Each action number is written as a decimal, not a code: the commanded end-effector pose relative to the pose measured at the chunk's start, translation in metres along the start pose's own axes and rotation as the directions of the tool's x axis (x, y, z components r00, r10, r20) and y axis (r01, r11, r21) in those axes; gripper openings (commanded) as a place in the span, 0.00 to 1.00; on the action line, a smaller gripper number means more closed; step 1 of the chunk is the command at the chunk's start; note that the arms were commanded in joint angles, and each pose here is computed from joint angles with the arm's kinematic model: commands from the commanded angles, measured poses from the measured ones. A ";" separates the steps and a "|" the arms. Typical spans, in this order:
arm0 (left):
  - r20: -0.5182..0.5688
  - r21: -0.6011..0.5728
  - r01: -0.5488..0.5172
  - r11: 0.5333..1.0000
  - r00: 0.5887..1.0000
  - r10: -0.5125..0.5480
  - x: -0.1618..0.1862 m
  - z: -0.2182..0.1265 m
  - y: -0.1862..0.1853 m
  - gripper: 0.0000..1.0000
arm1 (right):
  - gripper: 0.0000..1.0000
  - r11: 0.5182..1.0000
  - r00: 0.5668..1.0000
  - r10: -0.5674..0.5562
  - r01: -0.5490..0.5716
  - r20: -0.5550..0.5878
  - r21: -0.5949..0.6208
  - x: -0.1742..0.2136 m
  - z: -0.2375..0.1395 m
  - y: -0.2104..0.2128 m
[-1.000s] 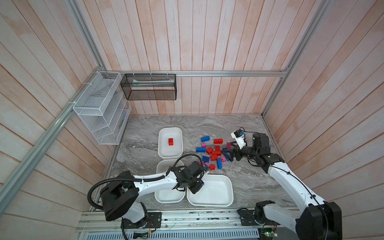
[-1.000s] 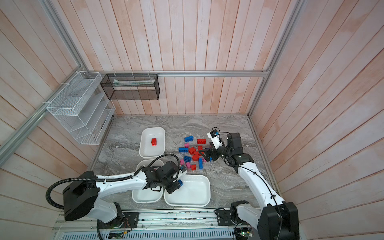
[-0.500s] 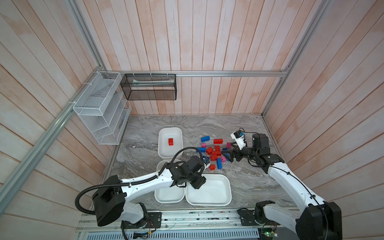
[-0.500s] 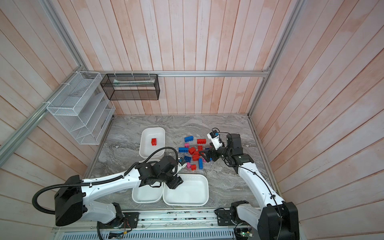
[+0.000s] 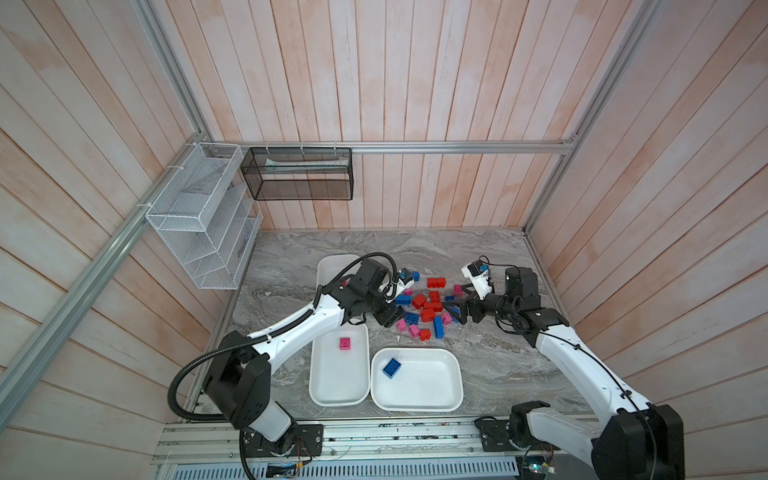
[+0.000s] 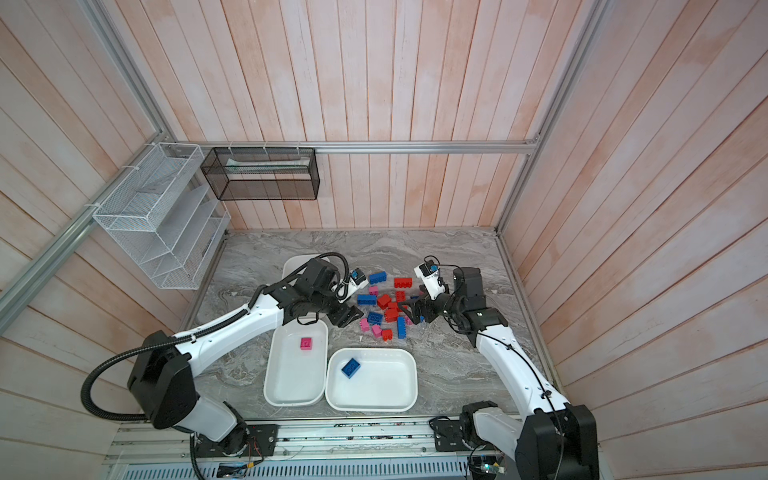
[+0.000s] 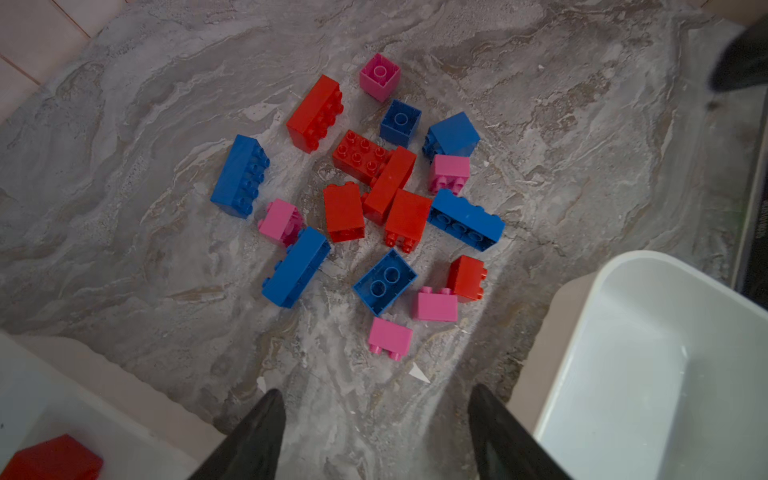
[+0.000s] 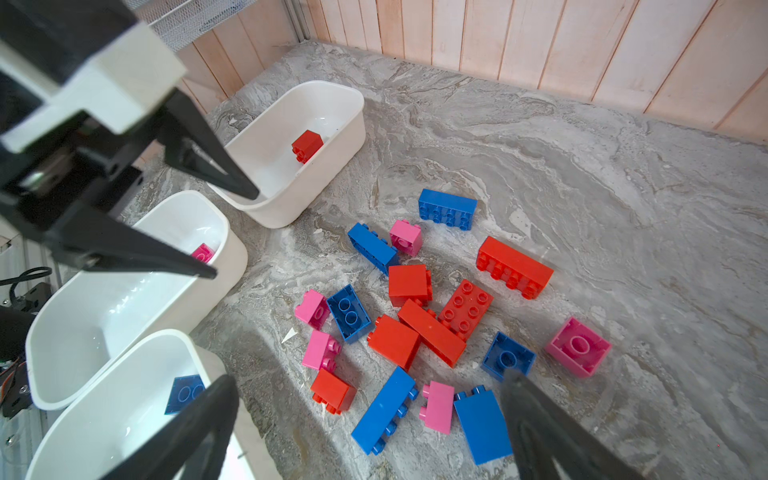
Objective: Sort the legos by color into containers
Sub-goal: 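Carry the blue brick to the nearest tub and release it, then reach the left gripper back to the pile and grasp a long blue brick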
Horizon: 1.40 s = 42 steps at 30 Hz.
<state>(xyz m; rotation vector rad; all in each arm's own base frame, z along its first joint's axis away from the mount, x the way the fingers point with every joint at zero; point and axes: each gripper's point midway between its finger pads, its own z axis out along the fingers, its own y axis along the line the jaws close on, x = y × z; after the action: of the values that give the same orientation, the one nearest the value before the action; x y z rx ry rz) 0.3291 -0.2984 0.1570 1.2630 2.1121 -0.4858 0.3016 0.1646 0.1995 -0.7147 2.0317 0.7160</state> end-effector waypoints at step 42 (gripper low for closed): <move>-0.097 0.211 -0.322 0.923 0.933 0.347 0.034 0.123 0.046 0.25 | 0.98 1.000 1.000 0.028 -0.028 -0.005 -0.005 0.009 0.003 -0.008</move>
<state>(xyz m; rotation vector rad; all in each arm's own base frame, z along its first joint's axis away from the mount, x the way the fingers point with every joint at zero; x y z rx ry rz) 0.4058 -0.3237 0.0293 1.7510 1.9416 -0.4350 0.3073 0.1592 0.1902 -0.6927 2.0481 0.7169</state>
